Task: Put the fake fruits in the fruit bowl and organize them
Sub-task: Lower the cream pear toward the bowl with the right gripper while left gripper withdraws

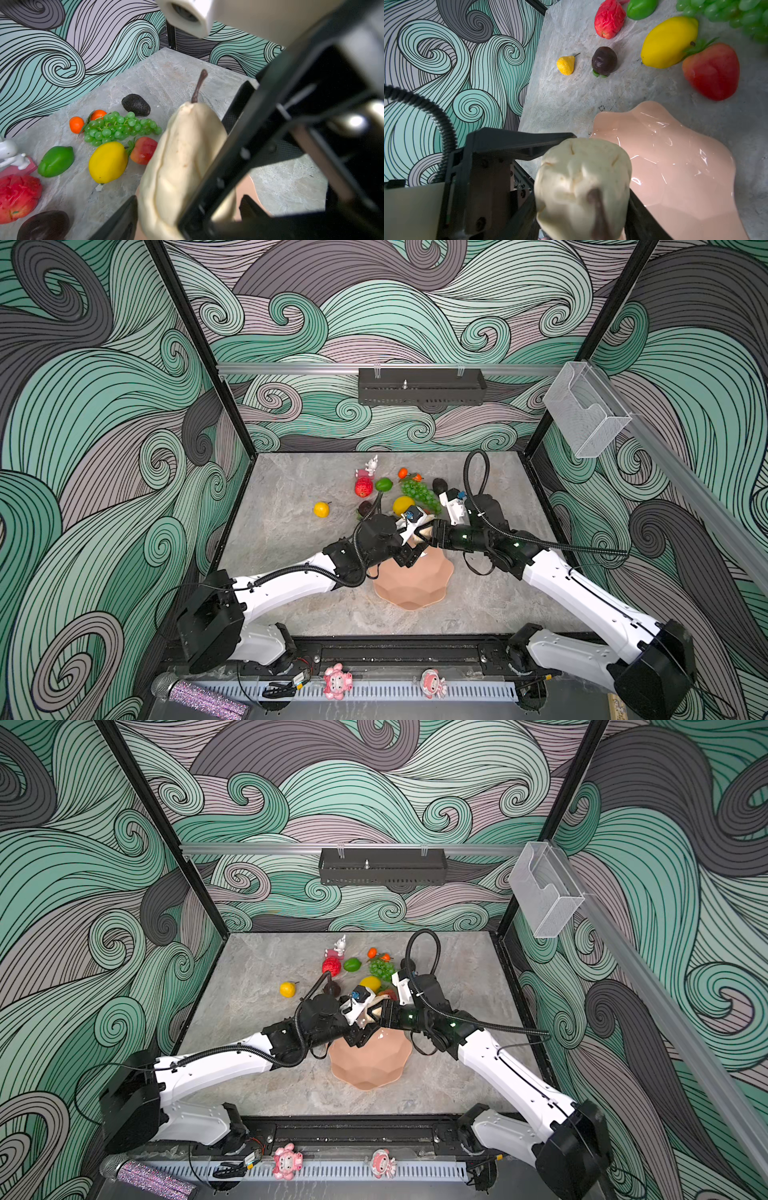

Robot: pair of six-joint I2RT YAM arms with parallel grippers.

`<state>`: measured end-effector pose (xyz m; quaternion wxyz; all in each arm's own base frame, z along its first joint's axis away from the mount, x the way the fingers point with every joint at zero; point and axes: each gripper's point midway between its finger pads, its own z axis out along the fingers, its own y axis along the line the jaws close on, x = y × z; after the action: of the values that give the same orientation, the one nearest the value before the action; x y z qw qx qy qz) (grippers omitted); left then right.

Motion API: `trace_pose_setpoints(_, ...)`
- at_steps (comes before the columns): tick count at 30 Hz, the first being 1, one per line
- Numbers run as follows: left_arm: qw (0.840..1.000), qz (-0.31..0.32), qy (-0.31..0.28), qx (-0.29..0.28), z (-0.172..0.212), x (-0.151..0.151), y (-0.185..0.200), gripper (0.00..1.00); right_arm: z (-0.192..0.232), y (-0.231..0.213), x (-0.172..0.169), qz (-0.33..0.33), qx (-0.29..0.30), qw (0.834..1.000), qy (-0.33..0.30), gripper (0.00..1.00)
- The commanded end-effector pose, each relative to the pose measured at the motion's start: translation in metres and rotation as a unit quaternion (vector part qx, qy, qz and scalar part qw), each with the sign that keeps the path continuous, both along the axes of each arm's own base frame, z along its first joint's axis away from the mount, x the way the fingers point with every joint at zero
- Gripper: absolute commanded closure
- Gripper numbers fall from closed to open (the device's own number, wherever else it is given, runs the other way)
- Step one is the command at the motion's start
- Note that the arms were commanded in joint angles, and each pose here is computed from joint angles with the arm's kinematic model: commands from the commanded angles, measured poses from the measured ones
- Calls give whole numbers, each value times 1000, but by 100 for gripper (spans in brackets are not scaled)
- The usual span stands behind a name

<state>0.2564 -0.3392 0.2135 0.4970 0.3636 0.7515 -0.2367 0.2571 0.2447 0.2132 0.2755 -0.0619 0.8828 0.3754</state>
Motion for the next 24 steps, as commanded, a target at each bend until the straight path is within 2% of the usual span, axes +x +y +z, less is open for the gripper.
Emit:
trace_pose_setpoints(1,999,40,8,-19,9,-8,25,14,-3,-5,12,-6,-53,998,-36,48)
trace_pose_setpoints(2,998,59,10,-24,10,-9,35,7,-7,-4,13,-7,-63,997,-40,48)
trace_pose_setpoints(6,987,150,-4,-49,14,-9,85,1,-28,5,15,3,-110,993,-44,48)
trace_pose_setpoints(12,963,254,-43,-76,25,-7,147,1,-68,27,15,29,-172,984,-27,49)
trace_pose_setpoints(17,949,293,-59,-102,33,-9,170,1,-95,36,16,34,-232,972,-35,50)
trace_pose_setpoints(24,948,294,-56,-106,31,-10,171,1,-126,43,21,33,-282,958,-24,50)
